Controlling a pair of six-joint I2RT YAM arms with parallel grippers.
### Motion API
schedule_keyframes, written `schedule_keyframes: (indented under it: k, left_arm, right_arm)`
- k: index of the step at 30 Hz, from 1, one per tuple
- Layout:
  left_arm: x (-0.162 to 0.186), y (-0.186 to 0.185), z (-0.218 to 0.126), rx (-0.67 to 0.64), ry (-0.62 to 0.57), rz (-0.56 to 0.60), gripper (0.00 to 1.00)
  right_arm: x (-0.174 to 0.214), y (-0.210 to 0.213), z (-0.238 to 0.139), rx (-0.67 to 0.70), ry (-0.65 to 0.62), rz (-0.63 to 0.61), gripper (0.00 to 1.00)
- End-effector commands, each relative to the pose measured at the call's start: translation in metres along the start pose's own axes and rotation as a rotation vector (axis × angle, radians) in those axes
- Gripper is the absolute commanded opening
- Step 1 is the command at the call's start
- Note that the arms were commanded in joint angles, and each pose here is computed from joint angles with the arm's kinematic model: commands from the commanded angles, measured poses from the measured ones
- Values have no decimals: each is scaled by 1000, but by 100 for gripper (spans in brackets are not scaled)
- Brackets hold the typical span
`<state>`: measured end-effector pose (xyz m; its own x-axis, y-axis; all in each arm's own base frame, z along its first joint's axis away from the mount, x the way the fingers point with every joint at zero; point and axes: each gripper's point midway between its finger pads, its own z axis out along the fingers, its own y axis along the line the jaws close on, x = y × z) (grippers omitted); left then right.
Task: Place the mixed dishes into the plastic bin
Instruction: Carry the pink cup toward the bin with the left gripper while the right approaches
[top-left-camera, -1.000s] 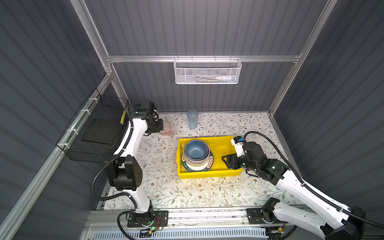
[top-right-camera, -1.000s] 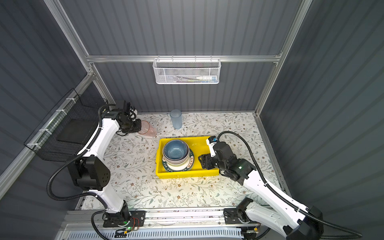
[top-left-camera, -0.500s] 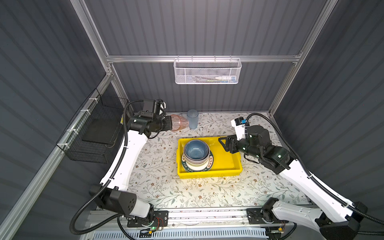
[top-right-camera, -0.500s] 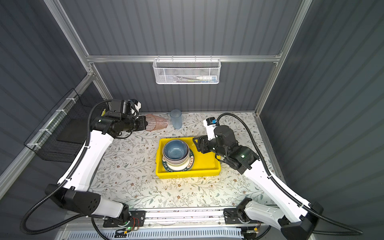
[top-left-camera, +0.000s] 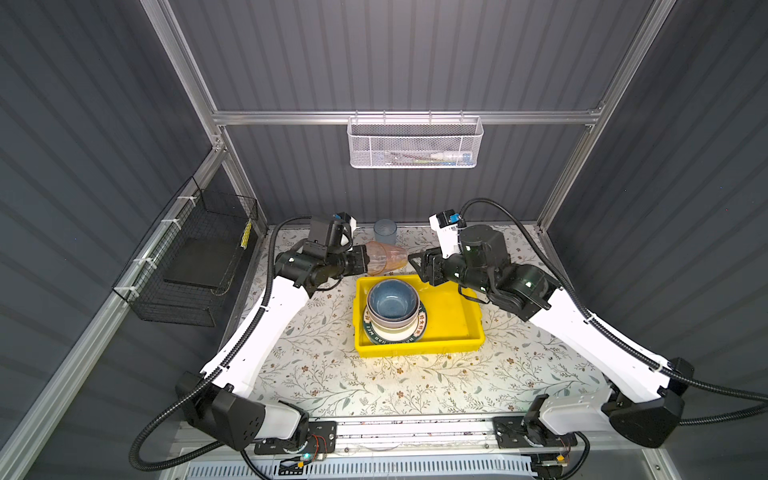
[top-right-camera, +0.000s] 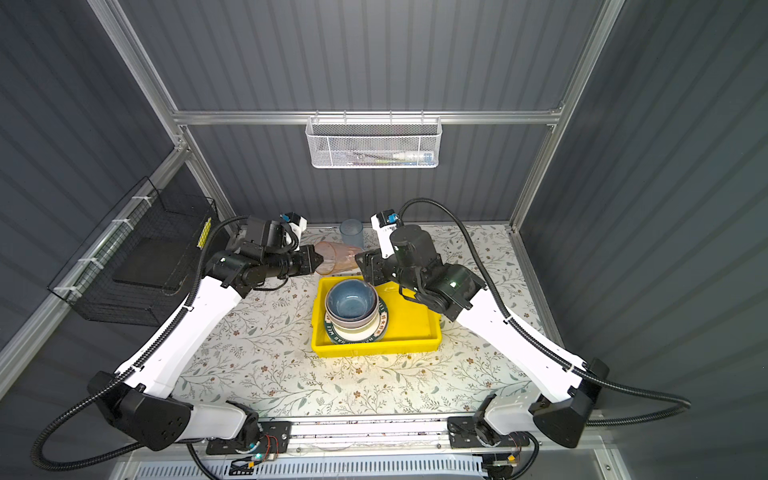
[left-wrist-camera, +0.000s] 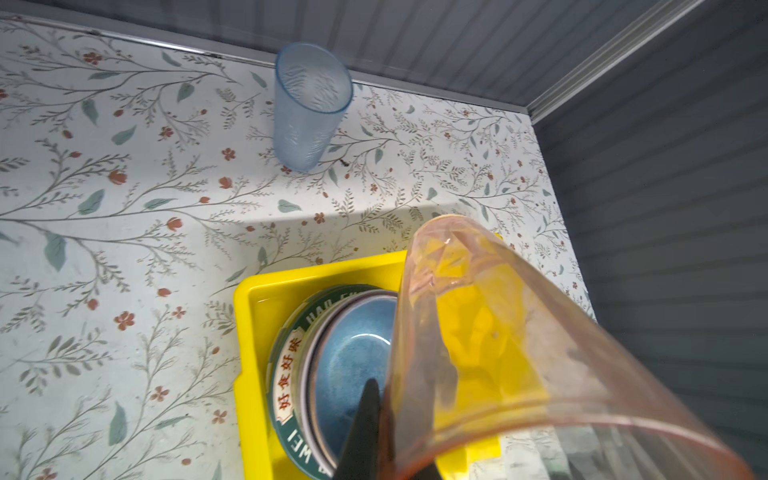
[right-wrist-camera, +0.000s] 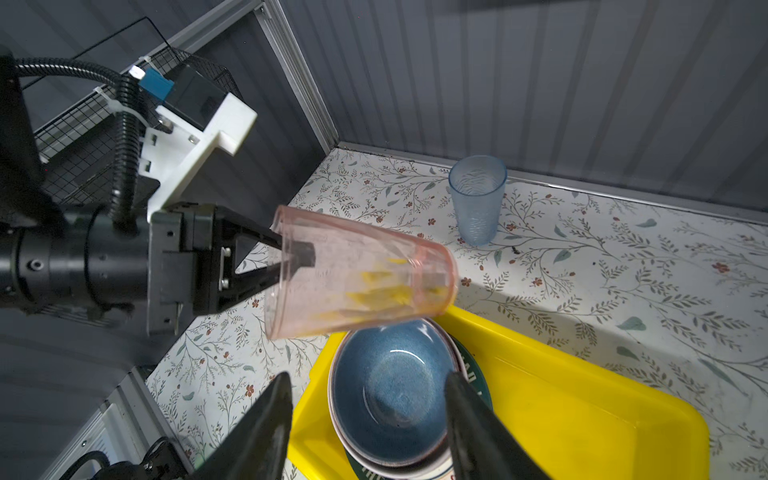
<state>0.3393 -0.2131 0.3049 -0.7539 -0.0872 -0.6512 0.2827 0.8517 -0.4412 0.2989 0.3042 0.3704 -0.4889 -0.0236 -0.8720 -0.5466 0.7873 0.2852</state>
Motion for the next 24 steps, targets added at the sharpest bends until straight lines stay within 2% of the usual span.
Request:
schedule_keyframes:
  k: [1, 12, 15, 24]
  left_arm:
    - [-10, -14, 7, 7, -59, -6, 0]
    - [-6, -39, 16, -26, -75, 49, 0]
    - [-5, -46, 17, -40, -82, 65, 0]
    - [-3, -61, 18, -59, -100, 106, 0]
  right_arm:
    - [-6, -3, 1, 72, -1, -34, 59]
    - [-5, -10, 11, 175, 33, -71, 55]
    - [1, -16, 16, 217, 60, -79, 50]
    - [16, -21, 28, 261, 129, -93, 45]
